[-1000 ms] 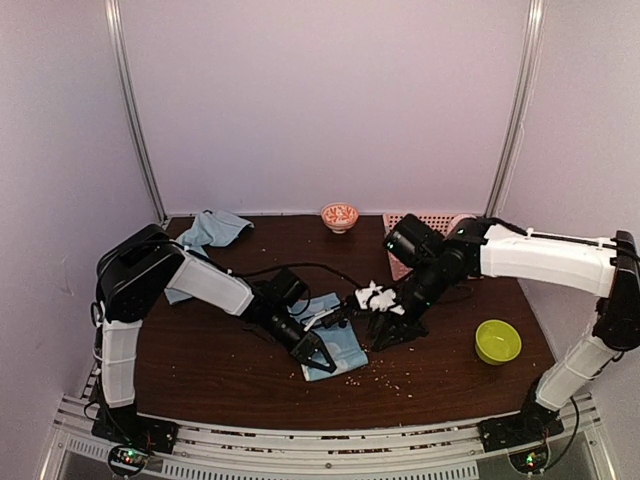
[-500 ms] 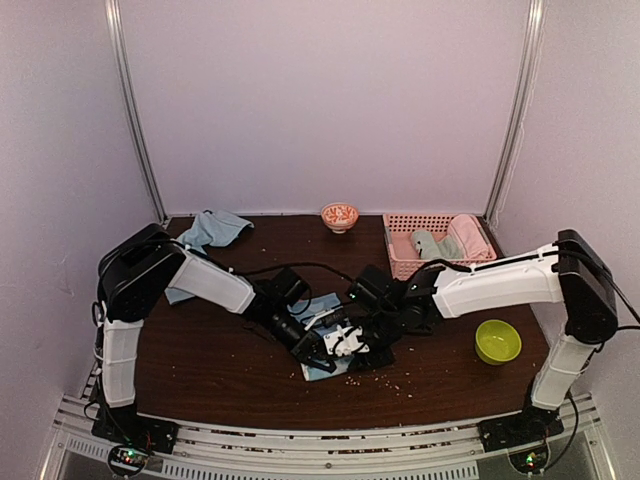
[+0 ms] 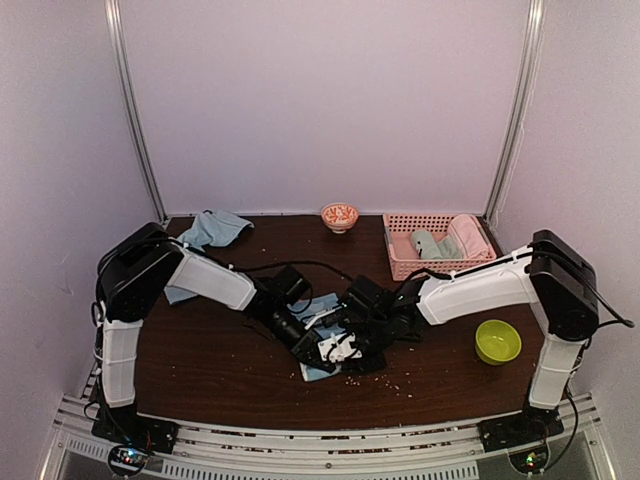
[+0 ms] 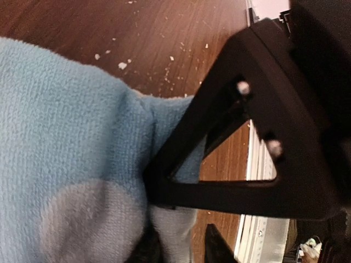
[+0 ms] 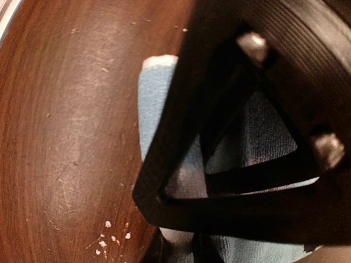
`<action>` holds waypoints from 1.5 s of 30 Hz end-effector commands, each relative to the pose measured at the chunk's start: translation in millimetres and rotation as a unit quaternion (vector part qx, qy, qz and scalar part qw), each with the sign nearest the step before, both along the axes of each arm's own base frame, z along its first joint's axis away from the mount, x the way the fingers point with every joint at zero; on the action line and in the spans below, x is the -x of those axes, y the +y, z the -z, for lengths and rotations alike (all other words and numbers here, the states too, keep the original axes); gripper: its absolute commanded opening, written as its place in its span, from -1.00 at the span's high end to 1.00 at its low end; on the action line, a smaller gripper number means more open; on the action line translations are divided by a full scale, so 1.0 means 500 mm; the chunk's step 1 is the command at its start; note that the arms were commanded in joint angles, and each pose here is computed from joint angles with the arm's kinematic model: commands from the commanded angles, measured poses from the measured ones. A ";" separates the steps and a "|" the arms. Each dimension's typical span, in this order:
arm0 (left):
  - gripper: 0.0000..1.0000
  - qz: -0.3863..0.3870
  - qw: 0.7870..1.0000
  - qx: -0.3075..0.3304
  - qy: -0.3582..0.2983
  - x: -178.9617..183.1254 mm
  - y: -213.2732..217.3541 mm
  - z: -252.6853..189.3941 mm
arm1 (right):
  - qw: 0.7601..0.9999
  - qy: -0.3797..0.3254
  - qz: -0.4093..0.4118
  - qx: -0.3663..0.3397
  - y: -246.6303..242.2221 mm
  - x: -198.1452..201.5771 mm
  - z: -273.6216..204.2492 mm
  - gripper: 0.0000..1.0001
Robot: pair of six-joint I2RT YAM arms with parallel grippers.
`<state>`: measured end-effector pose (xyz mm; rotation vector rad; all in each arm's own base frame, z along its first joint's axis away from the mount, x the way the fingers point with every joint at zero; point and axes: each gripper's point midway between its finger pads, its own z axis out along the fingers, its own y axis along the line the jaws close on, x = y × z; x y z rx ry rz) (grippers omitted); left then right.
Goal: Roll the towels
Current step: Roll the towel at the center of the board.
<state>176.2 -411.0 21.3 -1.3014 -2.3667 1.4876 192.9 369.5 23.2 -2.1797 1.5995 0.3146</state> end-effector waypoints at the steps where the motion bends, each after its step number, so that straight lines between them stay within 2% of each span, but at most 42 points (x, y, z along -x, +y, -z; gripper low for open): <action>1: 0.28 -0.037 0.991 -0.099 -0.088 -0.051 0.067 0.020 | 0.995 0.061 -0.009 0.082 -0.048 0.046 0.071 0.87; 4: 0.15 -0.105 0.971 -0.117 -0.180 -0.133 0.108 -0.055 | 0.987 0.128 -0.014 0.098 -0.064 0.093 0.058 0.92; 7: 0.10 -0.186 0.927 -0.135 -0.295 -0.210 0.159 -0.160 | 0.970 0.213 -0.014 0.115 -0.078 0.146 0.042 0.95; 10: 0.09 -0.238 0.885 -0.116 -0.383 -0.234 0.195 -0.269 | 0.945 0.302 -0.003 0.128 -0.086 0.171 0.029 0.97; 12: 0.09 -0.249 0.857 -0.080 -0.444 -0.216 0.204 -0.346 | 0.924 0.357 0.013 0.137 -0.093 0.165 0.018 0.99; 15: 0.08 -0.223 0.829 -0.037 -0.511 -0.162 0.187 -0.406 | 0.892 0.429 0.048 0.136 -0.080 0.120 0.003 1.00; 17: 0.06 -0.172 0.807 -0.014 -0.565 -0.102 0.150 -0.427 | 0.873 0.464 0.072 0.134 -0.062 0.081 0.001 1.00; 18: 0.03 -0.122 0.795 0.002 -0.594 -0.043 0.113 -0.424 | 0.863 0.480 0.083 0.136 -0.062 0.066 0.005 1.00; 19: 0.02 -0.088 0.785 0.000 -0.613 -0.014 0.093 -0.411 | 0.858 0.485 0.096 0.140 -0.058 0.055 0.017 1.00; 20: 0.02 -0.057 0.786 -0.006 -0.615 0.008 0.073 -0.387 | 0.858 0.483 0.102 0.143 -0.058 0.045 0.027 1.00; 24: 0.08 0.021 0.819 -0.055 -0.570 0.043 0.018 -0.260 | 0.860 0.471 0.114 0.160 -0.061 0.032 0.057 1.00; 30: 0.14 0.065 0.839 -0.074 -0.535 0.058 -0.027 -0.153 | 0.858 0.472 0.118 0.164 -0.065 0.036 0.067 1.00; 37: 0.21 0.090 0.843 -0.097 -0.521 0.060 -0.036 -0.064 | 0.853 0.480 0.123 0.161 -0.065 0.040 0.074 1.00; 40: 0.35 0.092 0.841 -0.108 -0.522 0.055 -0.037 -0.046 | 0.854 0.480 0.123 0.160 -0.062 0.040 0.073 1.00; 45: 0.46 0.091 0.835 -0.128 -0.527 0.044 -0.033 -0.020 | 0.856 0.480 0.119 0.152 -0.059 0.040 0.063 1.00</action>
